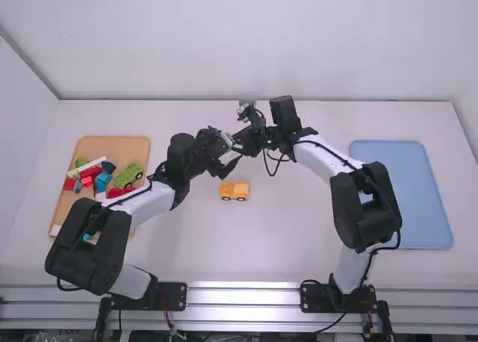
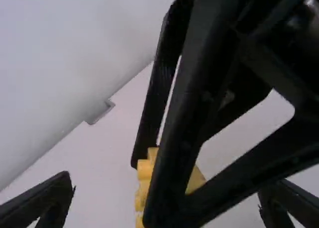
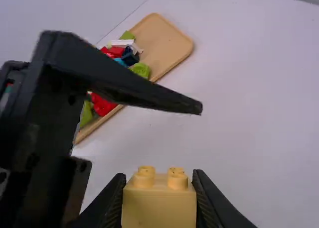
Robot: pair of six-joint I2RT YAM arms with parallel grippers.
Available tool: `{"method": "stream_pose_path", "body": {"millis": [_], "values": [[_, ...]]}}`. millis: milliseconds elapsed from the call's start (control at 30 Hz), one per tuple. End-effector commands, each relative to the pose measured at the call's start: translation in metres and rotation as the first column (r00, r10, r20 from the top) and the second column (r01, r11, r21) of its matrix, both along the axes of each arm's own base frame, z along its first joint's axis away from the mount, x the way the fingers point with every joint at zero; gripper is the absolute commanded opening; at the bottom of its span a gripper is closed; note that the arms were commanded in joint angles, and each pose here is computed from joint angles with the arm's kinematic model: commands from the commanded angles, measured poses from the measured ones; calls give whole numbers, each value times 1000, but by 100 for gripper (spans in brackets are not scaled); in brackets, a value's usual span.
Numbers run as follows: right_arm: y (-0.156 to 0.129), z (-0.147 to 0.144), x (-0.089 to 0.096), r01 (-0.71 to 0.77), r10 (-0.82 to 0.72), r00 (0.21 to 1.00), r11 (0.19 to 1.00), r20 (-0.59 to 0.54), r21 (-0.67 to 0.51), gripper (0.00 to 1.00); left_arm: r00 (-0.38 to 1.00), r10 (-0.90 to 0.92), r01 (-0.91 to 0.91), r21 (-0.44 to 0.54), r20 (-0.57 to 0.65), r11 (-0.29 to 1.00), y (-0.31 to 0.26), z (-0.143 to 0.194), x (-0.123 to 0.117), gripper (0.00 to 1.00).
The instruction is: Assemble lego blocks to make yellow taxi
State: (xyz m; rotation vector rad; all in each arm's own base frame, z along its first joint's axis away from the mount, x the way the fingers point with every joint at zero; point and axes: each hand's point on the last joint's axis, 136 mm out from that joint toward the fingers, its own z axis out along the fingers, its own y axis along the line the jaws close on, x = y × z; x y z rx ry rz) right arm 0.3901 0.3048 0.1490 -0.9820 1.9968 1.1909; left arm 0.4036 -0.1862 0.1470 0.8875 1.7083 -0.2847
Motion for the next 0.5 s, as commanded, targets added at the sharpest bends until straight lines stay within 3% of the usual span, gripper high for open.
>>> {"method": "stream_pose_path", "body": {"millis": [0,100,200,467], "values": [[-9,15,6,-25,24,993,1000,117,2,21,996,-60,54,-97,-61,994,-6,9,-7,99],[-17,22,7,-62,64,983,998,170,-14,19,978,-185,167,-165,-100,972,-7,22,-19,99],[-21,33,-4,-171,174,956,985,238,-32,16,929,-345,302,-261,-137,917,-2,40,-34,99],[-20,51,-33,-342,361,866,932,345,-117,17,808,-574,508,-336,-132,793,-2,51,-66,99]]}}
